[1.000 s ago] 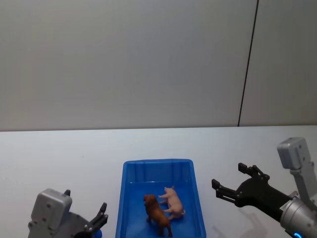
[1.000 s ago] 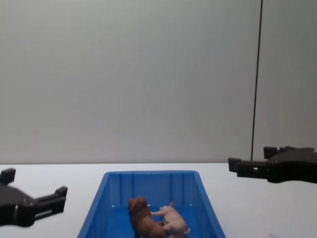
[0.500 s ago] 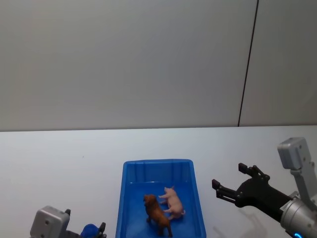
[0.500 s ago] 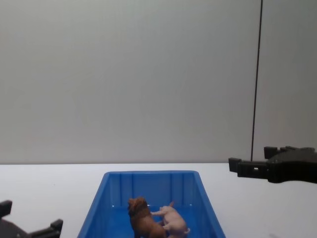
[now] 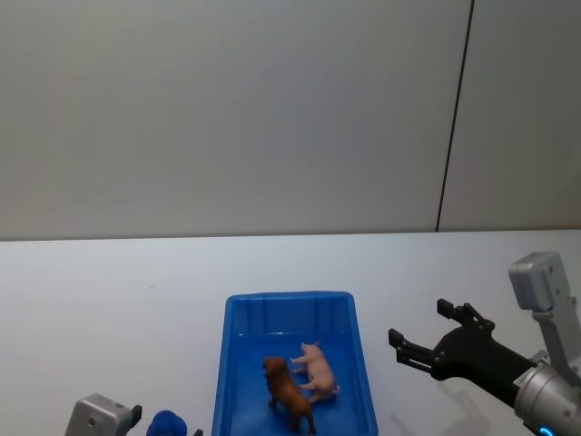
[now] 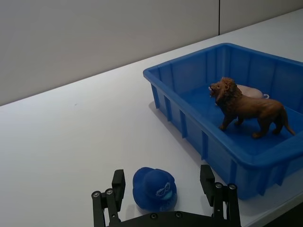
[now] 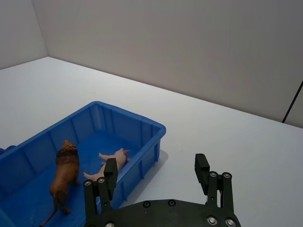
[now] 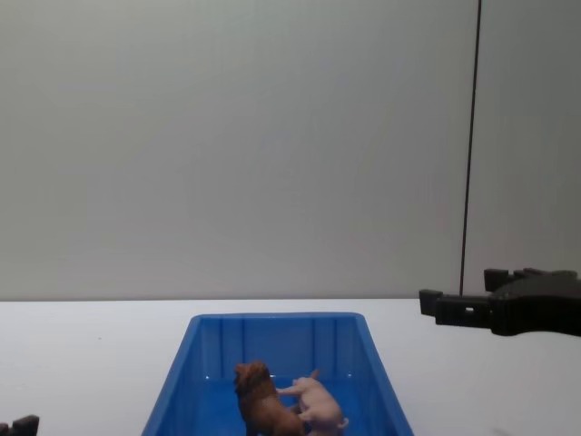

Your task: Pick up the two dolls from the table and place them into the box.

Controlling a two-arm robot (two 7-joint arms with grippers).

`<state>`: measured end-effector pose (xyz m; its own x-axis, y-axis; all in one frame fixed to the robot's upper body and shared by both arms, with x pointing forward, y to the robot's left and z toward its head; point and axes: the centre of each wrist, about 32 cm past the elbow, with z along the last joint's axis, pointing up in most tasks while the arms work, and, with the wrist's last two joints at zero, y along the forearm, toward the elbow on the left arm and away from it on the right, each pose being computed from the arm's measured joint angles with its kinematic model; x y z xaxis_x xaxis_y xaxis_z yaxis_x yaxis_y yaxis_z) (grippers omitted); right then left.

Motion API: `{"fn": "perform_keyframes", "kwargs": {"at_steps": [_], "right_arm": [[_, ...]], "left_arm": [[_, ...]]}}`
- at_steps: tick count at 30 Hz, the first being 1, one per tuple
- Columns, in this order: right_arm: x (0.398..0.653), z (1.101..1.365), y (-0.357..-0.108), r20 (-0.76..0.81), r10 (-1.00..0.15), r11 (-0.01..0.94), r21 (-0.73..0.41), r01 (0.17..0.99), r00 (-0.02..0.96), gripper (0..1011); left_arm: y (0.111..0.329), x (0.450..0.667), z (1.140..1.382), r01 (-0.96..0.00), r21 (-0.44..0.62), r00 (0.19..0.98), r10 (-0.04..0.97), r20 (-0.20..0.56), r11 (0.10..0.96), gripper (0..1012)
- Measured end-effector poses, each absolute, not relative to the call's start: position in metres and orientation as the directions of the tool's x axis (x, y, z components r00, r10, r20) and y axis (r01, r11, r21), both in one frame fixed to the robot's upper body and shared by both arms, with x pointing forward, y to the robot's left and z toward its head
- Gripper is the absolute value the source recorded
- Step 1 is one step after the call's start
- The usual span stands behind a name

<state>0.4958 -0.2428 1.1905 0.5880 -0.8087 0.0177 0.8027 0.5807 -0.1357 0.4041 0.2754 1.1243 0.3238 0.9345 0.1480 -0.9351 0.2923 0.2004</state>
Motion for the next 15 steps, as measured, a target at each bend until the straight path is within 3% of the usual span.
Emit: {"fn": "perform_keyframes", "kwargs": {"at_steps": [15], "right_arm": [[0.496, 1.19, -0.243, 0.018, -0.809, 0.581, -0.136, 0.803, 0.588, 1001]], "left_arm": [[0.28, 0.416, 1.112, -0.931, 0.238, 0.313, 0.941, 0.129, 0.277, 985]]}}
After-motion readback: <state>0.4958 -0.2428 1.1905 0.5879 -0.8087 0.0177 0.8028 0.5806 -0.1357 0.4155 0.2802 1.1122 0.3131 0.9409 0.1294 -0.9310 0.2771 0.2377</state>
